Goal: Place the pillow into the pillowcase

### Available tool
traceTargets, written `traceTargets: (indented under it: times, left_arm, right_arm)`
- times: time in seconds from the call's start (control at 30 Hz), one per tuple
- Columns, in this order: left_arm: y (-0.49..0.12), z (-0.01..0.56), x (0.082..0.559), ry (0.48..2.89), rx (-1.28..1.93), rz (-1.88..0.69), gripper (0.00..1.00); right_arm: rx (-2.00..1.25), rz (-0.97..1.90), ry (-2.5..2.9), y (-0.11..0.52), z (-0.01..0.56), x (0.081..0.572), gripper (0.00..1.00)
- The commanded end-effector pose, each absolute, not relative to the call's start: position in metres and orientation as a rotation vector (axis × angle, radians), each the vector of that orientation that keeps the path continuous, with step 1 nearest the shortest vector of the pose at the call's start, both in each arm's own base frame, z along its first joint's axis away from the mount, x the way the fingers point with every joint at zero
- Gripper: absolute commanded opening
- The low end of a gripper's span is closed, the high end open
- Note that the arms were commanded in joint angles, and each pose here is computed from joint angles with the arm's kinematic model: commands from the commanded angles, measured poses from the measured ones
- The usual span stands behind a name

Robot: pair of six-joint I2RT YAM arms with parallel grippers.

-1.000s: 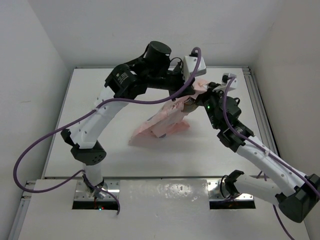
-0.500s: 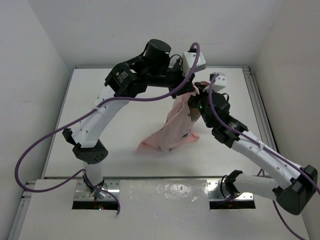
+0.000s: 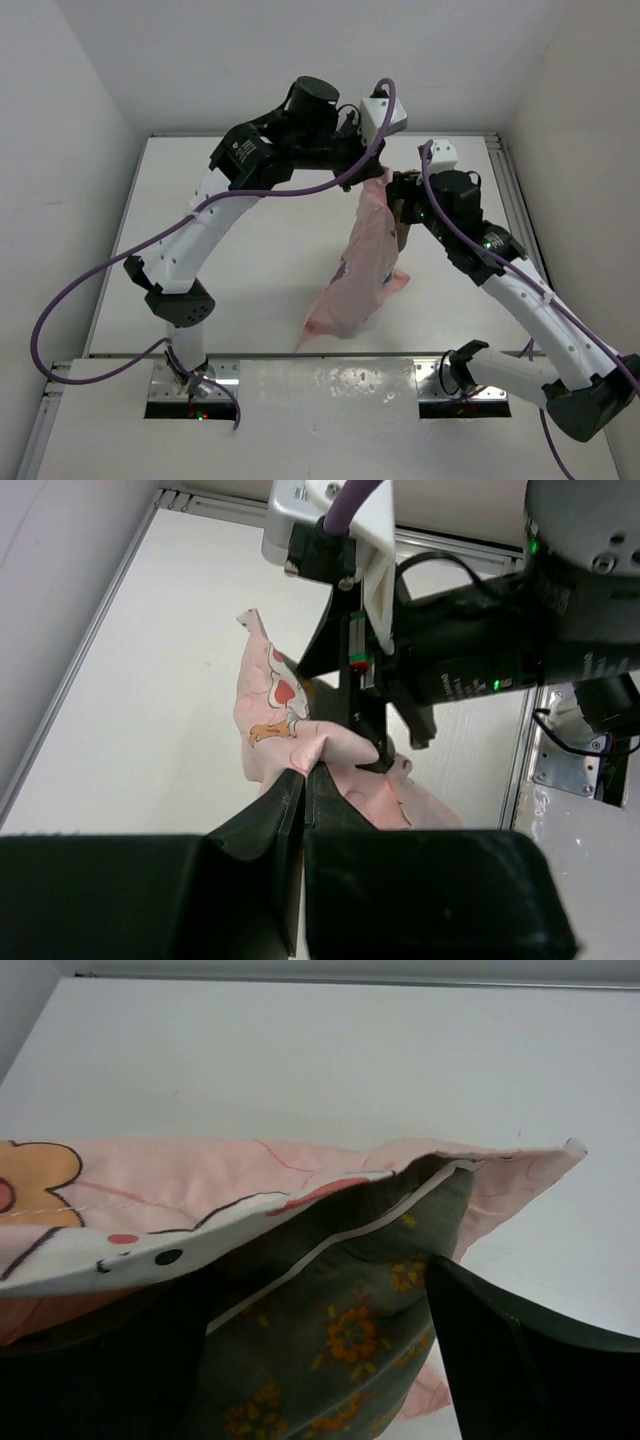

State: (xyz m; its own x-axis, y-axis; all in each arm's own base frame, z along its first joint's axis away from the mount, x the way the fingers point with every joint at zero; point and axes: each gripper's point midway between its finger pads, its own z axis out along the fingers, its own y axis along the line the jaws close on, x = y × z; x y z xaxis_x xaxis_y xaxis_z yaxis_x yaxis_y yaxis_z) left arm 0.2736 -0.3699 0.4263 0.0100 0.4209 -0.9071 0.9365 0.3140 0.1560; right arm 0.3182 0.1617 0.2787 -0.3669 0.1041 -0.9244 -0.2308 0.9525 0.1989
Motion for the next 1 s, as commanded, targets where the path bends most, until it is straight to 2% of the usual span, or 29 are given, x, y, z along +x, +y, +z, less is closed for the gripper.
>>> traceTargets:
  times: [0.0,0.07,0.13,0.17,0.5,0.7,0.8,0.97]
  left_arm:
    - [-0.351,0.498,0.28,1.378,1.133,-0.589,0.0]
    - [-0.351,0.497,0.276,1.37,1.153,-0.598,0.0]
    - [-0.354,0.493,0.269,1.359,1.196,-0.628,0.0]
    - [-0.354,0.49,0.265,1.352,1.225,-0.63,0.0]
    - [-0.358,0.452,0.236,1.331,1.438,-0.714,0.0]
    - [-0.358,0.45,0.228,1.319,1.465,-0.742,0.0]
    - [-0.359,0.445,0.224,1.327,1.481,-0.749,0.0]
    - [-0.363,0.438,0.219,1.337,1.501,-0.763,0.0]
  right_arm:
    - [-0.21,0.372,1.95,0.153,0.292,0.3,0.84]
    - [-0.192,0.36,1.957,0.144,0.298,0.301,0.88]
    - [-0.175,0.343,1.962,0.136,0.303,0.302,0.98]
    - [-0.161,0.339,1.966,0.134,0.307,0.301,0.99]
    - [0.069,0.318,1.924,0.1,0.333,0.306,0.99]
    - [0.318,0.359,1.894,0.075,0.304,0.333,0.99]
    - [0.55,0.412,1.784,0.057,0.312,0.358,0.99]
    - [0.623,0.499,1.712,0.061,0.335,0.383,0.99]
